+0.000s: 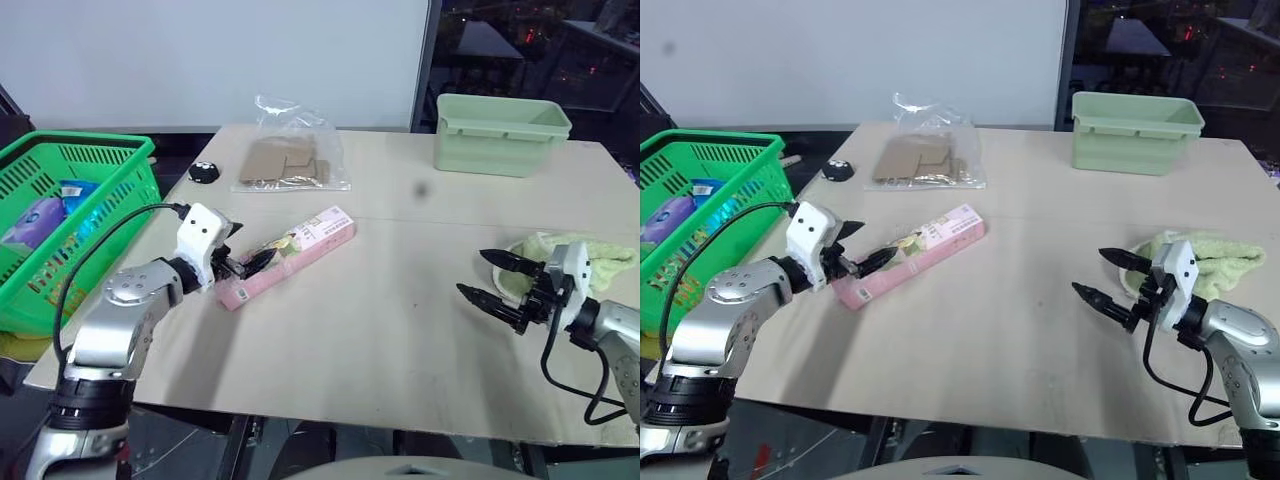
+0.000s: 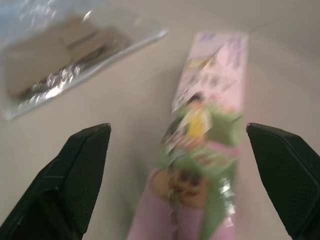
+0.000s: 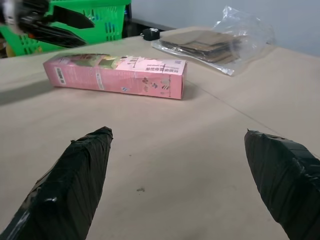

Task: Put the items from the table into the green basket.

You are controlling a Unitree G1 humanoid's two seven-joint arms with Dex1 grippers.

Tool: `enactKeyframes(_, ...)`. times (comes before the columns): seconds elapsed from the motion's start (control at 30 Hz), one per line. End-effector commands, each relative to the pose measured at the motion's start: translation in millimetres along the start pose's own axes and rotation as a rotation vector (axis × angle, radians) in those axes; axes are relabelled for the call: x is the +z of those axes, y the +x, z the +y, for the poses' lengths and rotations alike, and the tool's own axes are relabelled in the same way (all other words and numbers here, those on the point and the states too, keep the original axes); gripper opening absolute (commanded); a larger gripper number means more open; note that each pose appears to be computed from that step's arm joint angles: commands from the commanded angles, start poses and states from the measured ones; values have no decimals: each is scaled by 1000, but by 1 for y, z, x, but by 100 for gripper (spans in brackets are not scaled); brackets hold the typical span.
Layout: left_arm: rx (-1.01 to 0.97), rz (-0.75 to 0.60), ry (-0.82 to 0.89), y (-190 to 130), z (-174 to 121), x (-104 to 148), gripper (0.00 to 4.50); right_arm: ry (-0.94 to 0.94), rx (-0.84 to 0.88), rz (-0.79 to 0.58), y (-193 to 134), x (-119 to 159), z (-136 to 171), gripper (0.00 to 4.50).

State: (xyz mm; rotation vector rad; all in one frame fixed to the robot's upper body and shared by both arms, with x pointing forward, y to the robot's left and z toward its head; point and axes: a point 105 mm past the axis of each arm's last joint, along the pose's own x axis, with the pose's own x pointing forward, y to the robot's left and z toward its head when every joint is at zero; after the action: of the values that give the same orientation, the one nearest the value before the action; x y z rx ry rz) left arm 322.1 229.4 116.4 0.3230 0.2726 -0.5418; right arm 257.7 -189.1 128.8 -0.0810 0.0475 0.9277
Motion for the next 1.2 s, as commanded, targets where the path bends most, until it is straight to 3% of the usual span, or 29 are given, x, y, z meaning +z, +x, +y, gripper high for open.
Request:
enactKeyframes(0.03,-3,-10,43,4,4,8,448,-55,24,-31,-1,17,2,450)
enactKeyframes(0.53,15,-52,45,3,11,20,448,-65,44,-47,12,18,15,450)
enactKeyframes(0.77,21,-54,46,2,12,21,448,-53,-2,-68,14,21,5,450)
enactKeyframes(1.2,-37,23,52,4,8,7,448,-28,155,-84,16,31,29,450)
